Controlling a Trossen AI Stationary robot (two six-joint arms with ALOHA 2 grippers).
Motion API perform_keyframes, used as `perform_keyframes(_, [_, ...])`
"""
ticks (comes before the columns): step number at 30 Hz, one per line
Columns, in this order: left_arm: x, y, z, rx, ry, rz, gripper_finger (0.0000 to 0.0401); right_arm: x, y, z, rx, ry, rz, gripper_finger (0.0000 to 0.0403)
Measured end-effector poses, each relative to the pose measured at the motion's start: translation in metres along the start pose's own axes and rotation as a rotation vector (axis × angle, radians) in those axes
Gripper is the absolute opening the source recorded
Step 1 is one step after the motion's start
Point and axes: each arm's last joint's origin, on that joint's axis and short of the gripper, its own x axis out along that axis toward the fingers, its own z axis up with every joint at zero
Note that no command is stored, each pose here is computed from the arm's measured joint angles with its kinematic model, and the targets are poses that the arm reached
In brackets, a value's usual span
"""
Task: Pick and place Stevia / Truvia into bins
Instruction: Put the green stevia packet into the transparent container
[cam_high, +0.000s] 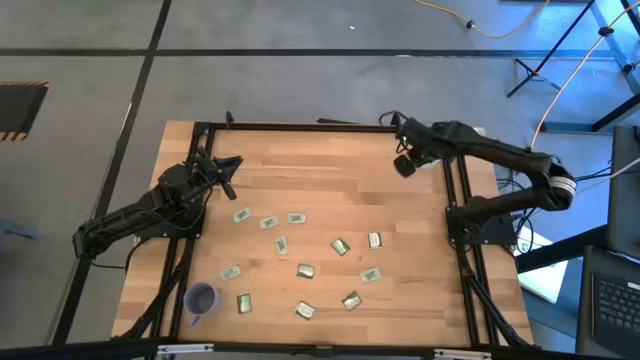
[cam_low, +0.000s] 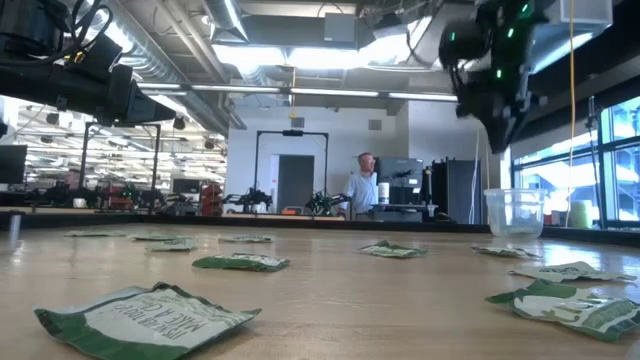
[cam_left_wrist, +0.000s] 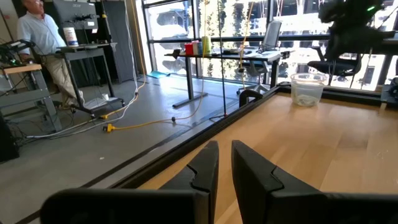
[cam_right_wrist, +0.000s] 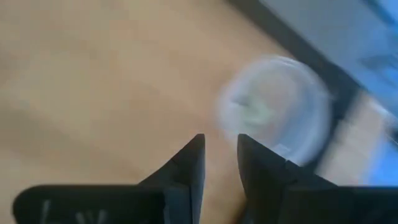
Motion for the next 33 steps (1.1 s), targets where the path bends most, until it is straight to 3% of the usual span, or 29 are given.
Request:
perform_keyframes(6, [0.000,0.000,0.000,0.000,0.000,-0.001,0.0040,-0.033,0.048,-0.016,-0.238,-0.137,0.332,0.0096])
perform_keyframes(11, [0.000,0.000,0.000,0.000,0.000,0.000,0.0040,-0.047,0.091,-0.037,-0.479,-0.178,0.475,0.0096])
perform_keyframes(20, [0.000,0.000,0.000,0.000,0.000,-0.008,0.0040,-0.039,0.157,-0.081,-0.755,-0.100,0.485,0.0096])
perform_keyframes(27, [0.000,0.000,0.000,0.000,0.000,-0.008,0.0040,-0.011,0.201,-0.100,-0.854,-0.075,0.438,0.0084])
perform_keyframes(33, [0.000,0.000,0.000,0.000,0.000,-0.008,0.0040,0.010,0.213,-0.107,-0.896,-0.009,0.380,0.0072])
